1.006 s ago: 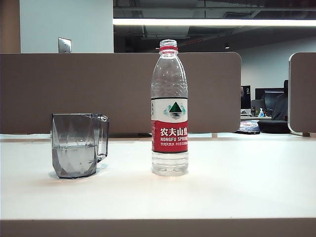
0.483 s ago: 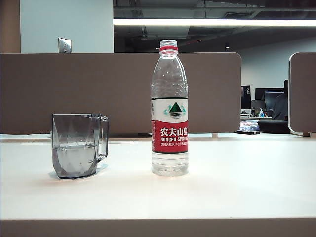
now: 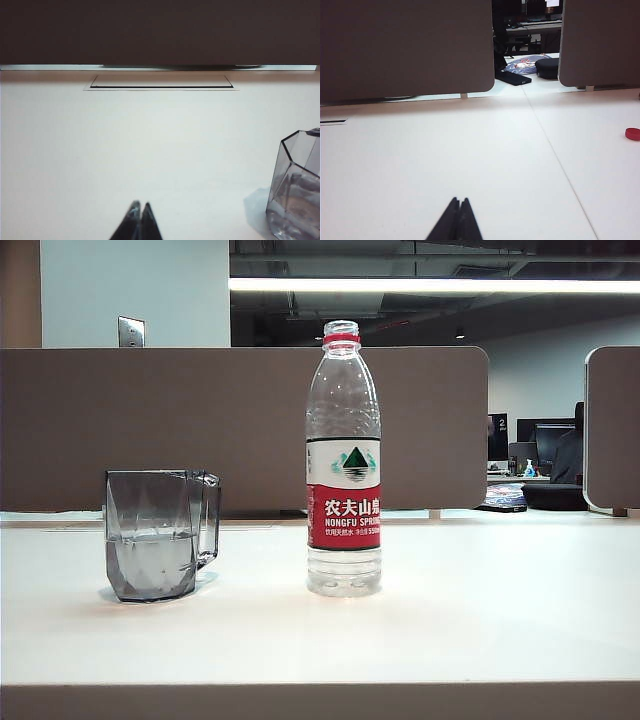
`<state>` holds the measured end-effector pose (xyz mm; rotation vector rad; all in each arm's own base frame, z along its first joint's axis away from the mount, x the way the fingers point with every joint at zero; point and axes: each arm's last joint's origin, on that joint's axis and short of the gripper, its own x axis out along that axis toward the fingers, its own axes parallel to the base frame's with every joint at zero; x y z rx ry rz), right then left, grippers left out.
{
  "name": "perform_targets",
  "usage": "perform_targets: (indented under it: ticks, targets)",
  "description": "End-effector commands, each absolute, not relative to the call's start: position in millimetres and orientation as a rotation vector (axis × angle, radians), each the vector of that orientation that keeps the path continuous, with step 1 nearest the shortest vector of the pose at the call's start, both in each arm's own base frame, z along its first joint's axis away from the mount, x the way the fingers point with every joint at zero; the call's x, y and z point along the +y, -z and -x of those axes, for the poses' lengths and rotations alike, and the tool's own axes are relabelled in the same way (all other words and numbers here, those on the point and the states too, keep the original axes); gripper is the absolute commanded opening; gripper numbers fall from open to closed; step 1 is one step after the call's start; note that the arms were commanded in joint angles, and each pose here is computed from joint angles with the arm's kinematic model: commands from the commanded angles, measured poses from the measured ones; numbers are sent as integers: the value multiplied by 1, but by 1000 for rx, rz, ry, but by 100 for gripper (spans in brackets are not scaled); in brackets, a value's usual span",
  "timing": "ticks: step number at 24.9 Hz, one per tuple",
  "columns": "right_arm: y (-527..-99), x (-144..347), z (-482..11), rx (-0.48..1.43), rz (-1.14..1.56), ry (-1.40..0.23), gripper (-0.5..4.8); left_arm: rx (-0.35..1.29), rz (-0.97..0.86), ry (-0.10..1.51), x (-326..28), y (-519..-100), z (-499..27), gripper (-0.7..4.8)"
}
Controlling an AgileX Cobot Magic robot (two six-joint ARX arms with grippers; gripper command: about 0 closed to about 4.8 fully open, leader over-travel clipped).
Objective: Pick up the mineral water bottle on the table and pour water into the mug until it's half full.
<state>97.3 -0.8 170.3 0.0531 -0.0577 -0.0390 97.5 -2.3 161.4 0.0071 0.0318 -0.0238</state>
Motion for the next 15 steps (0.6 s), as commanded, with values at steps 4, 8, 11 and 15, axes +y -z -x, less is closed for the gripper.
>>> perform_targets:
  ticks: [4, 8, 11, 15]
  targets:
    - [-169, -1, -97, -54, -49, 43, -1, 15, -7, 28, -2, -164, -97, -5]
    - [-169, -1, -97, -54, -49, 43, -1, 15, -7, 28, -2, -164, -97, -5]
    - [-169, -1, -97, -54, -49, 43, -1, 15, -7, 28, -2, -164, -97, -5]
    - [-169, -1, -97, -54, -49, 43, -1, 15, -7, 28, -2, -164, -97, -5]
